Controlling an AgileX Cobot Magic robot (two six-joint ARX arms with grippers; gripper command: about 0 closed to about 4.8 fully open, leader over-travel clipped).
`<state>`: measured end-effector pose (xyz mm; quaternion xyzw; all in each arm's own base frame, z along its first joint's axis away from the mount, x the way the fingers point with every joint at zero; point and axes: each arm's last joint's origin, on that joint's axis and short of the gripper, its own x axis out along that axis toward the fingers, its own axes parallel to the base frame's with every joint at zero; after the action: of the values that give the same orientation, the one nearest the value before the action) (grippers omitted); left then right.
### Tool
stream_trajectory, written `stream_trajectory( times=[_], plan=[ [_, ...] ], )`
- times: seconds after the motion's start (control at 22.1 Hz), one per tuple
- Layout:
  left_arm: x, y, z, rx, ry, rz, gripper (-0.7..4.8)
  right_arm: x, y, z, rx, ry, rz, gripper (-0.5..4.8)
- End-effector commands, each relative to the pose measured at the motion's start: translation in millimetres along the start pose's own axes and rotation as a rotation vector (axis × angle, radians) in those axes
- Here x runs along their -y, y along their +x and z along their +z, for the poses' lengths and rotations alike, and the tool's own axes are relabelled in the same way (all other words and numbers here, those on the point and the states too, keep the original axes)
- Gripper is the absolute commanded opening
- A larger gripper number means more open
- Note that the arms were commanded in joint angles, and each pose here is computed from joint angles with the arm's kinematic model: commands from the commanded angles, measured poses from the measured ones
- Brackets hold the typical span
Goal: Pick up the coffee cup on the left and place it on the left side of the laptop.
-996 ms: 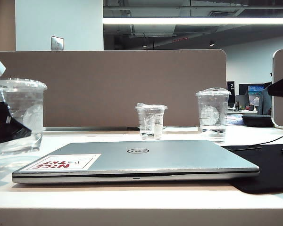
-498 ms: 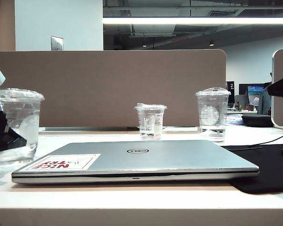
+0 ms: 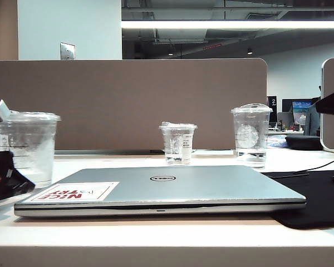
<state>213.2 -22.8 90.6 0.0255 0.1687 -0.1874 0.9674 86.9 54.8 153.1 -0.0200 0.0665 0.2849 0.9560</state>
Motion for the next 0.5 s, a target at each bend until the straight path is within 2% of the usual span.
stream_trajectory(
  times=[0.05, 0.23, 0.5],
  plan=[
    [-0.3, 0.2, 2.2, 0.016, 0.002, -0.002, 3.46, 0.0, 0.3, 0.2, 0.013, 0.003, -0.001, -0.04],
    [0.3, 0.1, 2.1, 0.018, -0.005, -0.023, 4.05, 0.0, 0.3, 0.2, 0.013, 0.003, -0.001, -0.05],
    [5.8, -14.9, -2.9, 0.072, -0.024, -0.032, 4.17, 0.0, 0.3, 0.2, 0.013, 0.003, -0.001, -0.04]
  ],
)
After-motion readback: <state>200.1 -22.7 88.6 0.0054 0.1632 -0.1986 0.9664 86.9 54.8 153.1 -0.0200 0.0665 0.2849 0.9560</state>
